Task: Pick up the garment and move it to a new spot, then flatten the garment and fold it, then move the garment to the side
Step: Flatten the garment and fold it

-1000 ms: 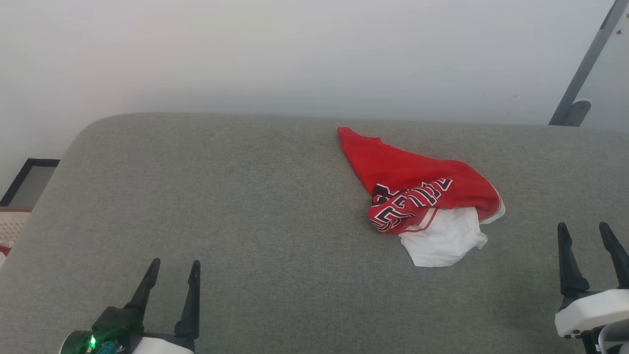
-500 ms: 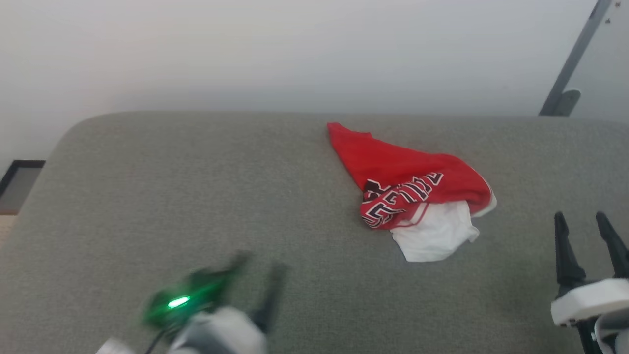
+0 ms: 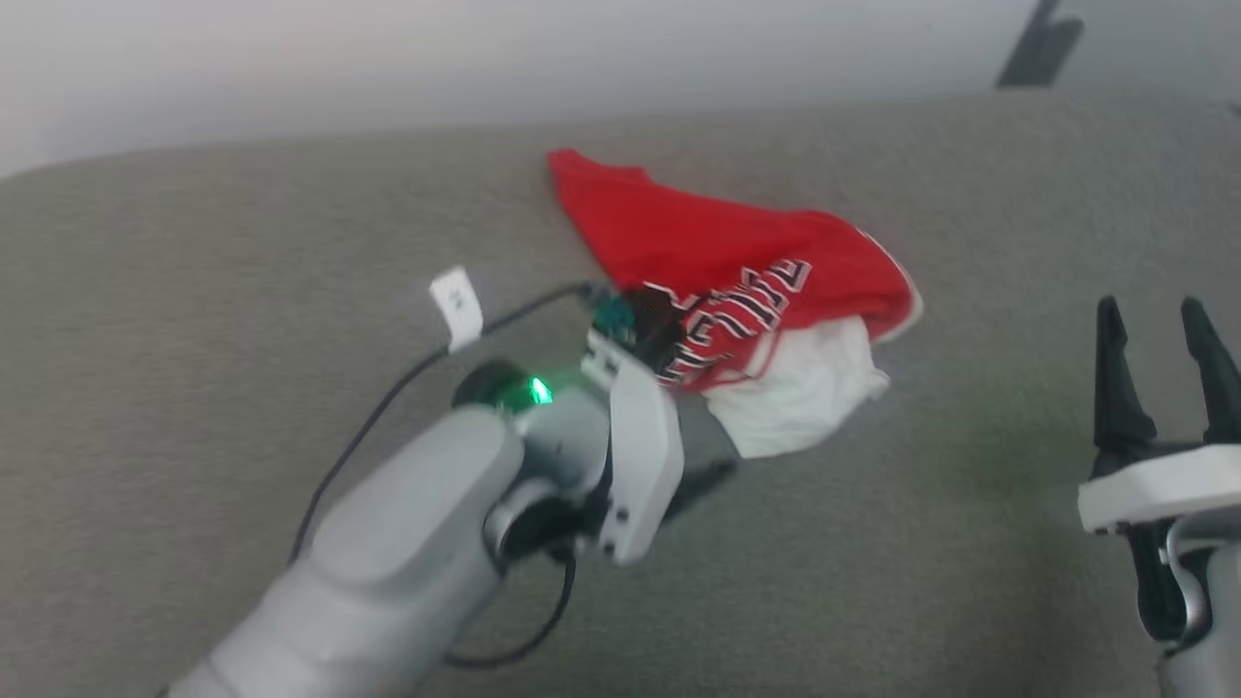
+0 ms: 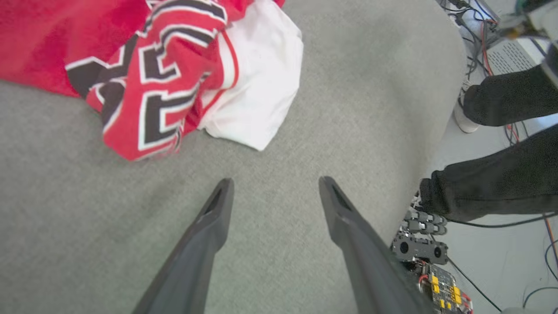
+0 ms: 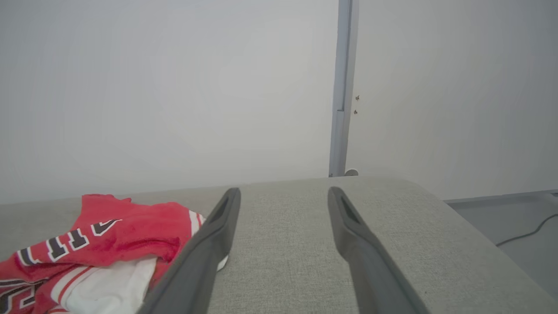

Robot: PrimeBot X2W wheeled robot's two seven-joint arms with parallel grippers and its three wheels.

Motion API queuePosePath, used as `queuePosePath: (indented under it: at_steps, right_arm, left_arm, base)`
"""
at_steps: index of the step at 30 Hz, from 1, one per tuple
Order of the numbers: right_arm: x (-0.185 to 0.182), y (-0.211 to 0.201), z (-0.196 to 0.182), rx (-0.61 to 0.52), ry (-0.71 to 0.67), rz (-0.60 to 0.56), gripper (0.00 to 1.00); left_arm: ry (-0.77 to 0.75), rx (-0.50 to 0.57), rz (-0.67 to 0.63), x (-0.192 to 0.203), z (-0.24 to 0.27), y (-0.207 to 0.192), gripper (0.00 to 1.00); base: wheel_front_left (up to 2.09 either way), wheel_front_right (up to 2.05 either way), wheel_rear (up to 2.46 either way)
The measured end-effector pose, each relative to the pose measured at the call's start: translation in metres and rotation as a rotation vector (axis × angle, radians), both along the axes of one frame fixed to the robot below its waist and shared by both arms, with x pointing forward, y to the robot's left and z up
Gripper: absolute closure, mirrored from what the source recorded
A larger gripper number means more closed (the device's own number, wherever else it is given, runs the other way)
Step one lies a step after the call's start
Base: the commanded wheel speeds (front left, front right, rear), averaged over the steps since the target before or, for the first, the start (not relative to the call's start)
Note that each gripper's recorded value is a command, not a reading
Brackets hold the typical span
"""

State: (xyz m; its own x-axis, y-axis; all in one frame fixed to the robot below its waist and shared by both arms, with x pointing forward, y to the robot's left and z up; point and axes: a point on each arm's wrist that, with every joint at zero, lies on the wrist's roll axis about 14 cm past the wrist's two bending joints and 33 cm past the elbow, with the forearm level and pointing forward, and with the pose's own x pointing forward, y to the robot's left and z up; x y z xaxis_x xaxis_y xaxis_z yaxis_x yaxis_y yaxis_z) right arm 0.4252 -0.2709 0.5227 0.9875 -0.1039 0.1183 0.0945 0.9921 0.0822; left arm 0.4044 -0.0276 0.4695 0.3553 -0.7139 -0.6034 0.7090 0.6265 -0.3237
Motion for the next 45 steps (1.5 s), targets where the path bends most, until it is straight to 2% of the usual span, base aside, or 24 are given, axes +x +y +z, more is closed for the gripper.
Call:
queuePosePath:
  at_steps: [7,15,16,17,18,26,29,38,42,45]
  right_arm:
    - [-0.008,-0.033,-0.014,0.008,0.042,-0.1,0.0]
    - [-0.025,-0.059,-0.036,0.01,0.111,-0.191,0.0]
    - [-0.027,-0.062,-0.037,0.008,0.116,-0.198,0.0]
    - [-0.028,-0.063,-0.039,0.007,0.122,-0.203,0.0]
    - [-0.028,-0.064,-0.04,0.006,0.126,-0.207,0.0]
    - [-0.015,-0.054,-0.034,-0.003,0.105,-0.163,0.0]
    - [-0.013,-0.046,-0.038,-0.001,0.112,-0.136,0.0]
    - [0.014,0.0,-0.034,0.012,0.082,-0.001,0.0]
    - [0.019,0.007,-0.033,0.009,0.078,0.023,0.0]
    - [0.018,0.003,-0.035,-0.003,0.086,0.019,0.0]
  left_arm:
    - [0.043,0.066,-0.102,0.03,-0.028,-0.044,0.0]
    - [0.111,0.154,-0.157,0.039,-0.084,-0.056,0.0]
    - [0.124,0.148,-0.16,0.039,-0.086,-0.059,0.15]
    - [0.126,0.149,-0.164,0.04,-0.088,-0.06,0.65]
    - [0.122,0.158,-0.174,0.04,-0.09,-0.06,1.0]
    - [0.093,0.154,-0.135,0.043,-0.084,-0.034,1.0]
    - [0.077,0.19,-0.072,0.052,-0.081,0.008,1.0]
    - [0.007,0.439,0.206,0.068,-0.066,0.191,1.0]
    - [-0.043,0.535,0.291,0.072,-0.059,0.238,1.0]
    - [-0.034,0.568,0.317,0.07,-0.068,0.254,1.0]
  base:
    - [0.0,0.0,0.0]
    - [0.0,0.0,0.0]
    - [0.0,0.0,0.0]
    - [0.0,0.0,0.0]
    - [0.0,0.0,0.0]
    - [0.0,0.0,0.0]
    - [0.0,0.0,0.0]
    - [0.0,0.0,0.0]
    - [0.0,0.0,0.0]
    - [0.0,0.0,0.0]
